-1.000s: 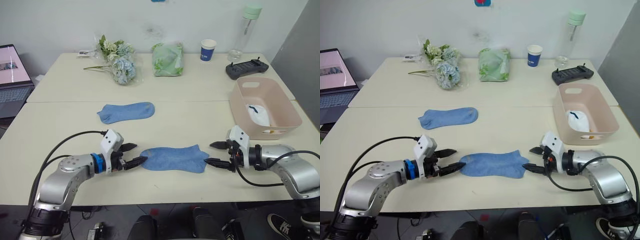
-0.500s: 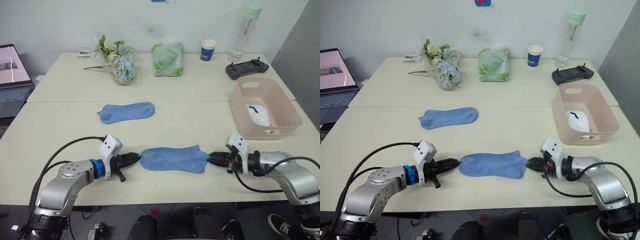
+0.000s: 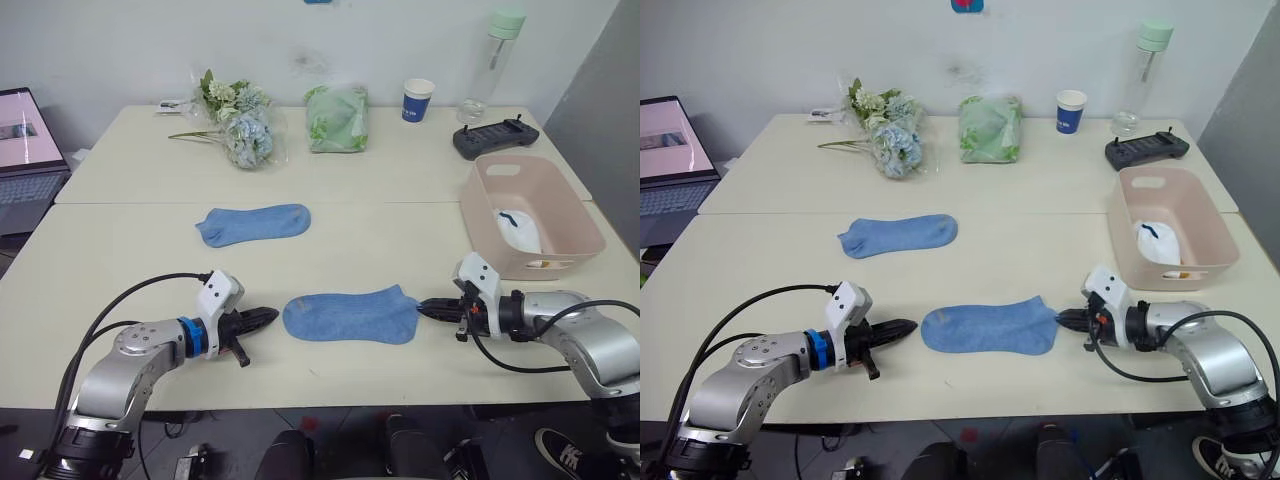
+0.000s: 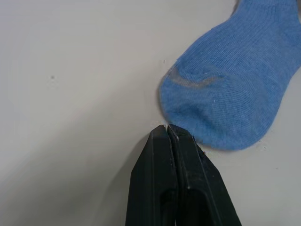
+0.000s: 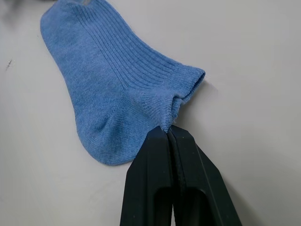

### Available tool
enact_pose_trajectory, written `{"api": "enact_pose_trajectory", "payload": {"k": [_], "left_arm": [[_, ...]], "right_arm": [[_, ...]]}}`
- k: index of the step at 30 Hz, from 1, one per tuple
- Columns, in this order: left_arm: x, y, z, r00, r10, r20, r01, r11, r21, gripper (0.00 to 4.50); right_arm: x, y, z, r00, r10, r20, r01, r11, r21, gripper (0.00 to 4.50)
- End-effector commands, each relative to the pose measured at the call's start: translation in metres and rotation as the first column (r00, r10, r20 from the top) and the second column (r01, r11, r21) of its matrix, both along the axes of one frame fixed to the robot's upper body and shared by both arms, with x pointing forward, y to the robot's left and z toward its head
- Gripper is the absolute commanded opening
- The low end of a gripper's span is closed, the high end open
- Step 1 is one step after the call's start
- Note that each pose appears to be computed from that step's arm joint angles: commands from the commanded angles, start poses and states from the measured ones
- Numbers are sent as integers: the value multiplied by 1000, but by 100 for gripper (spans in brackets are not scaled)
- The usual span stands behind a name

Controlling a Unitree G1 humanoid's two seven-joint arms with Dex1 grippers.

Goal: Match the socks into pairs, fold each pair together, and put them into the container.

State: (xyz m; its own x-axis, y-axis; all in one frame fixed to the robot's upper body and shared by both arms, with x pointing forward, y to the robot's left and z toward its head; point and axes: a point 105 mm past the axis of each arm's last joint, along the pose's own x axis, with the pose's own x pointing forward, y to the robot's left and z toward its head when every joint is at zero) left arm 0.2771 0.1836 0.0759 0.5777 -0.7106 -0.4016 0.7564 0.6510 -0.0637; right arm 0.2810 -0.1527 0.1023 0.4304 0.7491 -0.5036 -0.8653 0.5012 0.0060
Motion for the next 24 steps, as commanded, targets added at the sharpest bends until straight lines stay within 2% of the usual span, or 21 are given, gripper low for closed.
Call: {"api": "enact_pose_trajectory", "payload": {"k": [1, 9, 12, 18, 22, 24], "left_arm": [[4, -1, 8, 999, -12, 31, 12, 1000, -2, 0], [5, -2, 6, 999, -17, 34, 16, 1000, 8, 0], [8, 3, 13, 999, -9, 52, 9, 1000, 2, 0], [14, 9, 18, 997, 27, 77, -26, 1000, -8, 0], [19, 6, 30, 990, 12, 139, -10, 1000, -14, 0], [19, -8, 44, 983, -26, 183, 39, 997, -68, 0]], "right_arm": [[2, 3, 13, 999, 24, 39, -25, 1000, 13, 4], [3, -2, 3, 1000, 17, 26, -17, 1000, -3, 4], [7, -11, 7, 999, -12, 47, 12, 1000, 5, 61], [12, -32, 8, 995, -72, 74, 71, 997, 19, 269], [17, -25, 28, 985, -80, 152, 65, 993, 99, 408], [14, -8, 37, 979, -32, 199, 5, 991, 132, 408]]}}
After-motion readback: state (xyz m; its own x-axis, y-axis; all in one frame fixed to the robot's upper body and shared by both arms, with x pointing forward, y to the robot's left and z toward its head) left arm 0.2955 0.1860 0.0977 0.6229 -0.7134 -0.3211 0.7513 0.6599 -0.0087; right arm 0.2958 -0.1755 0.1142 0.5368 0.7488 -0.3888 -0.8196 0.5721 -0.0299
